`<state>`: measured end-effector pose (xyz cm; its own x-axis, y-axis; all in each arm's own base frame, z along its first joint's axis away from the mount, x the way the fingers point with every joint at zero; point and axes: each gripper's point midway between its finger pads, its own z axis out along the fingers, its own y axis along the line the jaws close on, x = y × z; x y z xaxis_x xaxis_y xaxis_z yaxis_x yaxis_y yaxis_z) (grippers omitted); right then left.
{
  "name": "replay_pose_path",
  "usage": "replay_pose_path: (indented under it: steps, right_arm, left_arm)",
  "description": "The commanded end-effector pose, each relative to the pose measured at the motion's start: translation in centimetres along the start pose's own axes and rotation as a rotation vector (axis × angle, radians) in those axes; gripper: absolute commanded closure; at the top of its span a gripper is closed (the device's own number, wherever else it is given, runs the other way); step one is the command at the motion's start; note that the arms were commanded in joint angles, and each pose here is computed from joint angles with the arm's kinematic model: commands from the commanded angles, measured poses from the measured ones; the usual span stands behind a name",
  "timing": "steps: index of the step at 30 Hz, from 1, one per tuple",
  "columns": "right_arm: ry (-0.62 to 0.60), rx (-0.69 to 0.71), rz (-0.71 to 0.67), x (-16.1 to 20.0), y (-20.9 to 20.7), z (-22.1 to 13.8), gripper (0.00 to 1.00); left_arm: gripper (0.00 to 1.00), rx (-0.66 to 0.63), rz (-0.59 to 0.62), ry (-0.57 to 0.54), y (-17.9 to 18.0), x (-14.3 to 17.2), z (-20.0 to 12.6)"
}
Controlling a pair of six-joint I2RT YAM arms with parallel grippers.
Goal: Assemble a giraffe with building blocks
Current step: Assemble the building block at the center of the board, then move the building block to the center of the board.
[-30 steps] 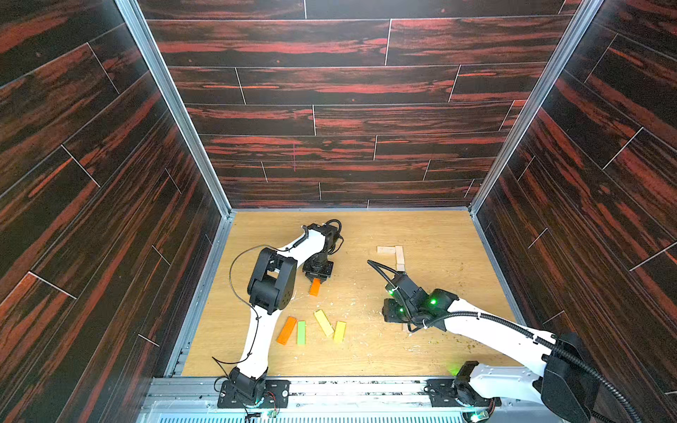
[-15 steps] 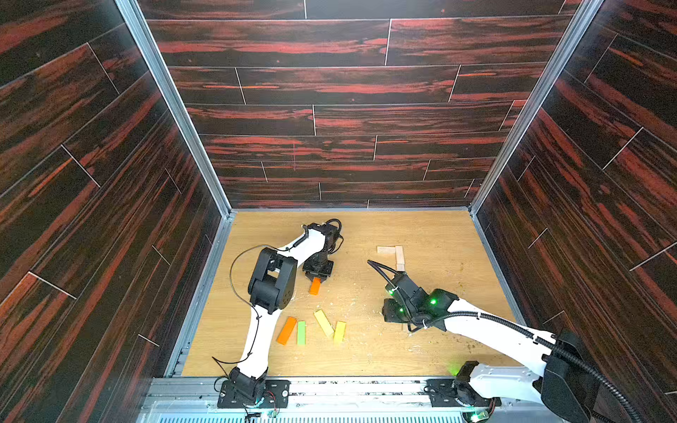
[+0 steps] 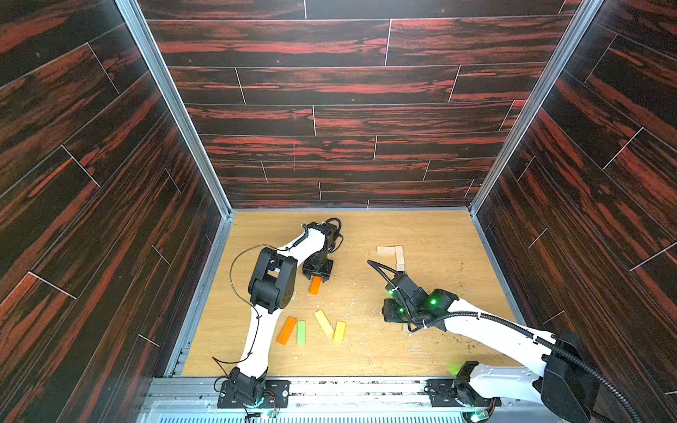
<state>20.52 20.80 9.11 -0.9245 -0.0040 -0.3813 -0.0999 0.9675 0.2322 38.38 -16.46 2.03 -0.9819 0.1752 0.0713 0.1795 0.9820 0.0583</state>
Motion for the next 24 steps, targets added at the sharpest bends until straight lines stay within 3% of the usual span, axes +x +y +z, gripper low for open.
replay_pose_path:
  steps: [1, 9, 12, 19, 24]
  right_arm:
    - [0.000, 0.011, 0.009, -0.3, 0.1, -0.3, 0.43]
    - [-0.002, -0.009, -0.037, -0.5, 1.2, -0.3, 0.44]
    - [-0.002, -0.024, -0.102, -0.3, 2.8, -0.1, 0.43]
    - [0.019, -0.066, -0.292, 1.5, 8.4, 0.9, 0.43]
    - [0.042, -0.092, -0.356, 3.1, 11.1, 1.6, 0.43]
  left_arm:
    - [0.37, 0.016, 0.018, -0.106, 0.1, 0.4, -5.7]
    - [0.30, 0.001, -0.076, -0.443, 3.0, 3.5, -16.9]
    - [0.30, -0.035, -0.154, -0.507, 5.2, 6.2, -18.1]
    - [0.30, 0.009, -0.307, -0.499, 7.7, 12.8, -14.8]
    - [0.29, 0.085, -0.371, -0.363, 6.9, 17.3, -9.6]
